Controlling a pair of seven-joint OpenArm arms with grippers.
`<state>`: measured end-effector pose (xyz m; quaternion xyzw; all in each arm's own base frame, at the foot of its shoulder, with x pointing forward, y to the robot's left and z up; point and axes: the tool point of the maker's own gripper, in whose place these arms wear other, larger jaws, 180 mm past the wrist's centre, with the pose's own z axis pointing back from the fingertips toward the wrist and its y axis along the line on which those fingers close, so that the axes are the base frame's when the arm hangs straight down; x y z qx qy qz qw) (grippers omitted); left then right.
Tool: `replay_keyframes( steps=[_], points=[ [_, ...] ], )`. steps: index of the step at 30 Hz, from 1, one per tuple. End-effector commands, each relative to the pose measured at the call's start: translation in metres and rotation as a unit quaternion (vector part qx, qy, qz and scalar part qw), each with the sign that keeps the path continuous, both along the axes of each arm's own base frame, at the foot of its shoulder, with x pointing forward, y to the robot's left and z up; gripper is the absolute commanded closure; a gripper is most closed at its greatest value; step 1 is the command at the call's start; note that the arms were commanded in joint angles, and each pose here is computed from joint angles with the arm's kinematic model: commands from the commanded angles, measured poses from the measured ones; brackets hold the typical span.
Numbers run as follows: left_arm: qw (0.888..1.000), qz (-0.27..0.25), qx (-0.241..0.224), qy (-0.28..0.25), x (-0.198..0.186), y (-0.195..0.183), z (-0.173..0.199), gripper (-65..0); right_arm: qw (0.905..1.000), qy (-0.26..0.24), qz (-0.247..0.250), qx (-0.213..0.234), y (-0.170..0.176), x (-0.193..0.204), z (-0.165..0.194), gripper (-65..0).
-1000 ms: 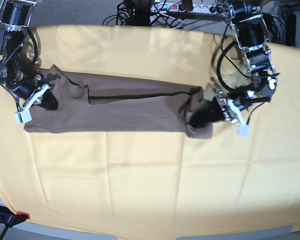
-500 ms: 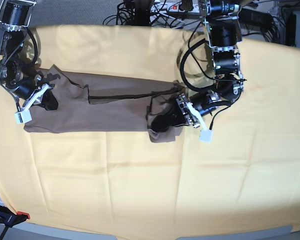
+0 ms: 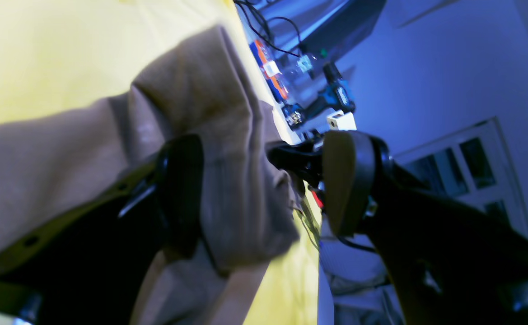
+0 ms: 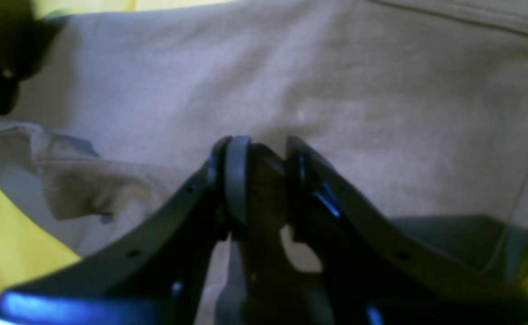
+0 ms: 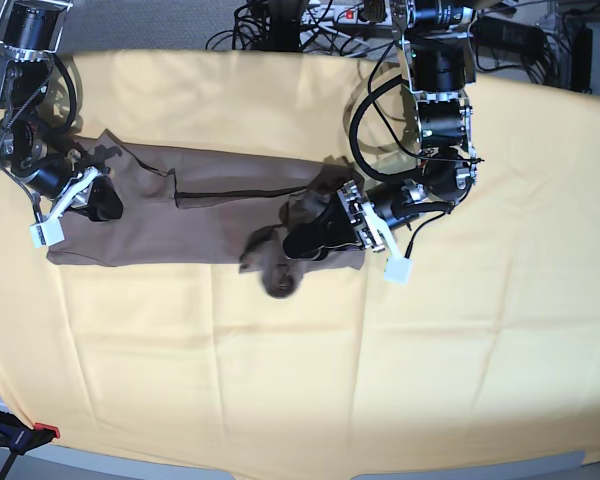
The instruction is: Fold the T-shirt properly
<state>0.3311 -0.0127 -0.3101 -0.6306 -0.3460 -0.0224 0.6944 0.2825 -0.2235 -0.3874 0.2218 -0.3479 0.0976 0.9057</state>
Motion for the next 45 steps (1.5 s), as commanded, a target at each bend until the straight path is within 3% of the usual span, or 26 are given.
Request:
replay_keyframes(
  steps=[1, 11, 15, 18, 22, 25, 29, 32, 36, 41, 45],
  points=[
    [1.0, -0.007, -0.012, -0.017, 0.003, -0.007, 0.013, -43.1, 0.9999, 0.001, 0.002, -0.016, -0.008, 0.001, 0.003, -18.3],
    [0.996, -0.085, 0.001, -0.024, -0.021, -0.047, 0.01, -43.1, 0.9999, 0.0, 0.002, -0.015, -0.007, 0.001, 0.003, -18.3],
    [0.996, -0.086, 0.003, -0.035, -0.018, -0.048, 0.015, -42.5, 0.9999, -0.003, 0.002, -0.014, -0.007, 0.003, 0.005, -18.3],
    [0.996, -0.079, 0.015, -0.042, -0.01, -0.035, 0.016, -37.2, 0.9996, -0.027, 0.0, 0.004, -0.005, 0.016, 0.021, -18.5],
    [0.993, -0.095, 0.059, -0.045, -0.006, -0.014, 0.01, -35.9, 0.999, -0.044, 0.002, -0.008, -0.011, 0.032, 0.034, -28.5],
    [0.989, -0.1, 0.098, -0.035, -0.008, 0.006, -0.003, -35.9, 0.9992, -0.03, 0.011, -0.026, -0.017, 0.033, 0.036, -34.8],
    [0.981, -0.102, 0.16, -0.022, -0.01, 0.027, -0.023, -35.9, 0.9984, -0.034, 0.008, -0.046, -0.031, 0.039, 0.046, -34.7],
    [0.978, -0.098, 0.181, -0.021, -0.008, 0.045, -0.026, -35.9, 0.9976, -0.04, -0.017, -0.054, -0.05, 0.042, 0.056, -34.7],
    [0.983, -0.08, 0.161, -0.035, -0.004, 0.084, -0.004, -35.9, 0.9958, -0.038, -0.056, -0.062, -0.078, 0.038, 0.064, -34.8],
    [0.98, -0.028, 0.189, -0.062, 0.016, 0.146, 0.025, -35.9, 0.9913, -0.006, -0.119, -0.055, -0.107, 0.022, 0.06, -38.0],
    [0.974, 0.025, 0.209, -0.086, 0.031, 0.192, 0.051, -35.9, 0.99, 0.03, -0.131, -0.04, -0.109, 0.005, 0.036, -38.0]
  ],
)
